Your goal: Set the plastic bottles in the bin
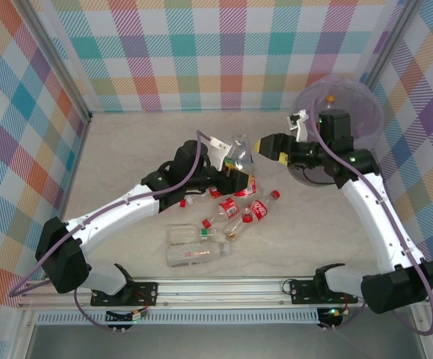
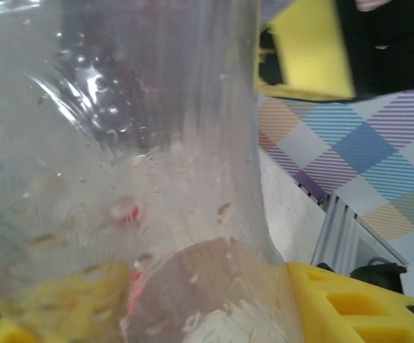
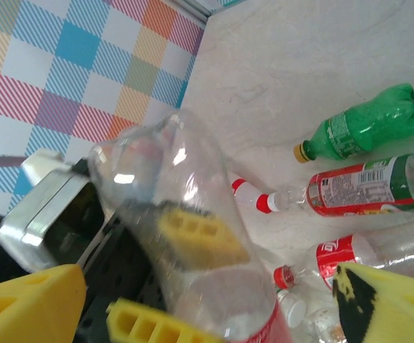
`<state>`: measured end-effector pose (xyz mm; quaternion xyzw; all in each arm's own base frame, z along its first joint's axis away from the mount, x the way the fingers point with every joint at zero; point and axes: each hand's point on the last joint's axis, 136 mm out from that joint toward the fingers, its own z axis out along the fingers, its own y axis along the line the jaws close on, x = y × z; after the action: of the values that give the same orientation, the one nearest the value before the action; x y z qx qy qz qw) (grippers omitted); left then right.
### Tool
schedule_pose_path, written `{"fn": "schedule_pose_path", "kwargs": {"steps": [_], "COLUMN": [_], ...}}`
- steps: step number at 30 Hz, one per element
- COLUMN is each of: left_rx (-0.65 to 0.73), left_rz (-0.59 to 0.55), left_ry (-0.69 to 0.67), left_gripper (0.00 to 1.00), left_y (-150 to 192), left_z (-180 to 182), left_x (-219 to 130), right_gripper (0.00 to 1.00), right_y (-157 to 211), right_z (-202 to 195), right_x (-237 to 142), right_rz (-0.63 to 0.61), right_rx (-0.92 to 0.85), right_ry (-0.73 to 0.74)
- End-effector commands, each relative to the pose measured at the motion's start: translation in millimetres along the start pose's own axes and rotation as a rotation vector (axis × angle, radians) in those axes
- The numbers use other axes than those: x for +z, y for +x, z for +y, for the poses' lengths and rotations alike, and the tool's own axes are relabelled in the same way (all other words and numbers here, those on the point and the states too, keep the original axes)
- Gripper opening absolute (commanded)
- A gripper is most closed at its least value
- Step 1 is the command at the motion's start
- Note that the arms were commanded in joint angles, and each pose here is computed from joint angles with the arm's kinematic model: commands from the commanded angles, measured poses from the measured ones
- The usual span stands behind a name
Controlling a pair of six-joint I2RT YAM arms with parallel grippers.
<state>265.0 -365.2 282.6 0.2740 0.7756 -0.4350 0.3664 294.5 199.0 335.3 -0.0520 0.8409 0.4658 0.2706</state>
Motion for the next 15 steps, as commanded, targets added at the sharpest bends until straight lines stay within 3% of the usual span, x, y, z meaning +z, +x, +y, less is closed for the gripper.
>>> {"fn": "schedule_pose_path", "kwargs": {"steps": [1, 9, 15], "left_rx": [0.05, -0.049, -0.063], "left_rz": [-0.068, -0.11, -0.094], "left_ry": [0.101, 0.241, 0.256], "left_gripper": [0.32, 0.32, 0.33], "left_y": [-22.4, -32.5, -32.3], "left_z": [-25.8, -43.8, -44.1], "left_x": [-0.6, 8.9, 15.1], "right_gripper": [0.83, 0.81, 0.8], "right_y": [-13.7, 4.7, 6.7], "right_z": [15.7, 23.1, 19.3], "right_x": [8.5, 33.7, 44.1], "right_rz": [-0.012, 0.086, 0.108], "right_rx": [-0.04, -0.078, -0.076], "right_ry": [-0.065, -0.152, -0.156]}}
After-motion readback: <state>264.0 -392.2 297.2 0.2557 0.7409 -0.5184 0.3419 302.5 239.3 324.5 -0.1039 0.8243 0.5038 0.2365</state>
